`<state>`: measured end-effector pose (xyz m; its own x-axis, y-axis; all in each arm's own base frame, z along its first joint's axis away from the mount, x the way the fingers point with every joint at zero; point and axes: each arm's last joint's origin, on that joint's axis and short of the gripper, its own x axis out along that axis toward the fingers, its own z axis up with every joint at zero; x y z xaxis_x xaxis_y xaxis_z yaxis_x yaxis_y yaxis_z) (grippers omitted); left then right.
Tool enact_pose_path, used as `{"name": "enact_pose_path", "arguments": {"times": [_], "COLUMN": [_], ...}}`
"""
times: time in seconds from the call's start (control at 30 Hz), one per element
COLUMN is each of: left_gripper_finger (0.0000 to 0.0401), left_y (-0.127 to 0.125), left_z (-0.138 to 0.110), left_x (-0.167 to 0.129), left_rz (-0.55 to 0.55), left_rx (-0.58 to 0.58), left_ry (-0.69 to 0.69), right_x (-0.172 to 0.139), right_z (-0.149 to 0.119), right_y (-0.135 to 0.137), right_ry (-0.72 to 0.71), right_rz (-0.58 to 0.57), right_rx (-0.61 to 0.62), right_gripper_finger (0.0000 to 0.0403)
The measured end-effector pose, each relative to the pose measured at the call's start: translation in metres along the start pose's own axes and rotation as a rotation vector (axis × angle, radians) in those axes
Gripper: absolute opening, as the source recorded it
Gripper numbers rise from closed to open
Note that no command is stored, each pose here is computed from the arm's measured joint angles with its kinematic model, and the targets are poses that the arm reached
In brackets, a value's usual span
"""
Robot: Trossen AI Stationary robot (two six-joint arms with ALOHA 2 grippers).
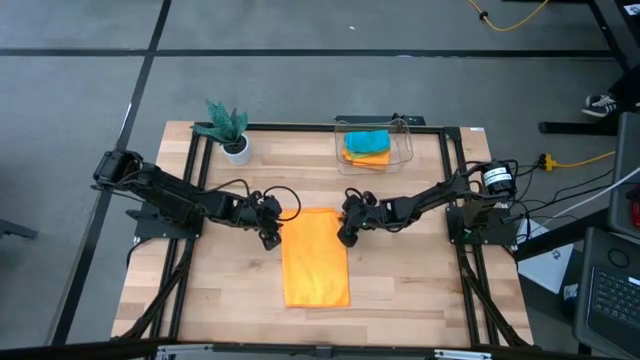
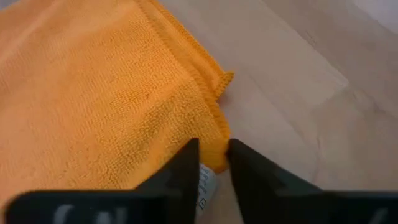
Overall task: Fold microfiber towels
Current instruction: Fold the orange microfiber towel
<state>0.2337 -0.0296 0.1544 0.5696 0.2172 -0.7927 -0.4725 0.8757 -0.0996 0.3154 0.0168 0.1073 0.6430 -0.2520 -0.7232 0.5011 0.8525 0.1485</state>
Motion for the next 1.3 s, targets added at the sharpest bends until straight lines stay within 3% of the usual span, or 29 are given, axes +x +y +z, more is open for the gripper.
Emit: {"name": "enact_pose_path", "arguments": {"times": [0.17, 0.33, 0.63, 0.87, 1.3], "left_gripper_finger": [0.0137, 0.0137, 0.0137, 0.0137, 0.0137], "left_y": [0.0, 0.0, 0.0, 0.0, 0.002], "left_z": [0.001, 0.001, 0.001, 0.001, 0.002], "left_x": [0.0, 0.0, 0.0, 0.0, 0.0], "left_rz": [-0.002, 0.006, 0.007, 0.007, 0.015], "left_rx": [0.003, 0.003, 0.004, 0.004, 0.012], "left_ry": [-0.006, -0.011, -0.01, -0.01, -0.014], "right_x": [0.0, 0.0, -0.007, -0.001, 0.02], "right_z": [0.0, 0.005, 0.042, 0.047, 0.034], "right_y": [0.0, 0.004, 0.027, 0.007, -0.001], "right_ry": [0.003, -0.012, -0.104, -0.072, 0.02], "right_rz": [0.006, 0.015, 0.063, -0.035, -0.018], "right_rx": [-0.021, -0.049, -0.163, -0.145, -0.132], "right_gripper_finger": [0.0011, 0.0004, 0.0002, 0.0002, 0.0003]}}
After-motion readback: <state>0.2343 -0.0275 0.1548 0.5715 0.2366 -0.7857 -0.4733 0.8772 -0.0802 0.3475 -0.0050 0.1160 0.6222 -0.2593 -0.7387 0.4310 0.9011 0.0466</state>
